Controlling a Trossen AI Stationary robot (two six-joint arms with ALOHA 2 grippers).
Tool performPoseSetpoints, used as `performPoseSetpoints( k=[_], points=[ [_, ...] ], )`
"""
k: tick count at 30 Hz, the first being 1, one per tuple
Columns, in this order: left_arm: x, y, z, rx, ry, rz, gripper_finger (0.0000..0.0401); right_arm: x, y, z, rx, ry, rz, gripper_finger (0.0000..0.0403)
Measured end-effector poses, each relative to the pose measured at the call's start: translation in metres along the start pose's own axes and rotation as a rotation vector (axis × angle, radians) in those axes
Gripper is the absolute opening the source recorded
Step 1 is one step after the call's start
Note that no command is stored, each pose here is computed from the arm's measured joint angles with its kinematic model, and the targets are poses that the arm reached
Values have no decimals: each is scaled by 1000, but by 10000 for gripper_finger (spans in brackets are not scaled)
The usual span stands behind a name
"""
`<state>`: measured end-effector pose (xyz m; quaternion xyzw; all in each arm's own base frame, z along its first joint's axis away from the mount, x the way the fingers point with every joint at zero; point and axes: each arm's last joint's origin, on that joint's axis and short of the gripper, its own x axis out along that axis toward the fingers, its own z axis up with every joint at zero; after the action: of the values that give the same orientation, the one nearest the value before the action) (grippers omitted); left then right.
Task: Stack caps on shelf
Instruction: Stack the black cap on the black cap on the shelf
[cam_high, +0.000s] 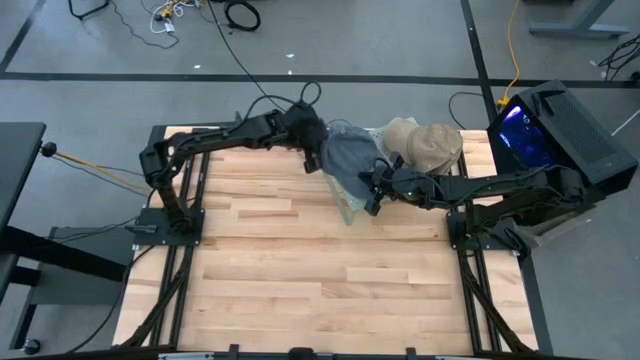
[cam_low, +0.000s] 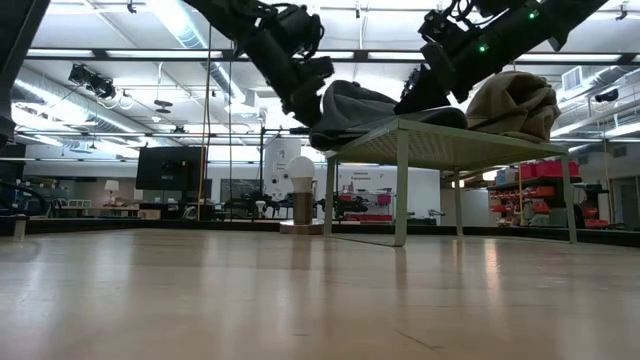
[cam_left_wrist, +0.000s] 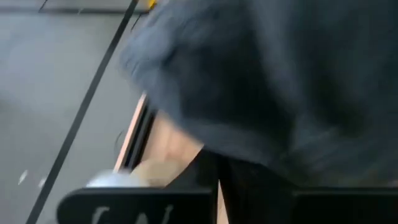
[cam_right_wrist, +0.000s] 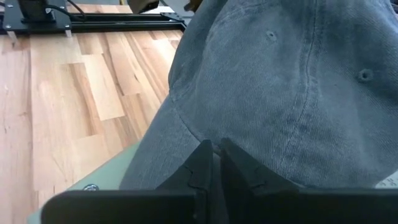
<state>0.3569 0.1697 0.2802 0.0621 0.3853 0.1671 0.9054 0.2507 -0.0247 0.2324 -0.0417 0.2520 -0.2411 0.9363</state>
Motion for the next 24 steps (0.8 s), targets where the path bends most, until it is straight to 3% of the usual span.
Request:
performPoseSetpoints(
  k=[5, 10, 24],
  points=[
    [-7, -6, 15, 17, -165, -130, 12, 0, 0, 1, 1, -10, -1, 29],
    [-8, -18, 20, 42, -234, -313, 4, 0, 0, 3, 7, -30, 5, 29],
    [-13, -32, 36, 63, -384, -351, 8, -18, 14, 7, -17, -76, -20, 29]
  ],
)
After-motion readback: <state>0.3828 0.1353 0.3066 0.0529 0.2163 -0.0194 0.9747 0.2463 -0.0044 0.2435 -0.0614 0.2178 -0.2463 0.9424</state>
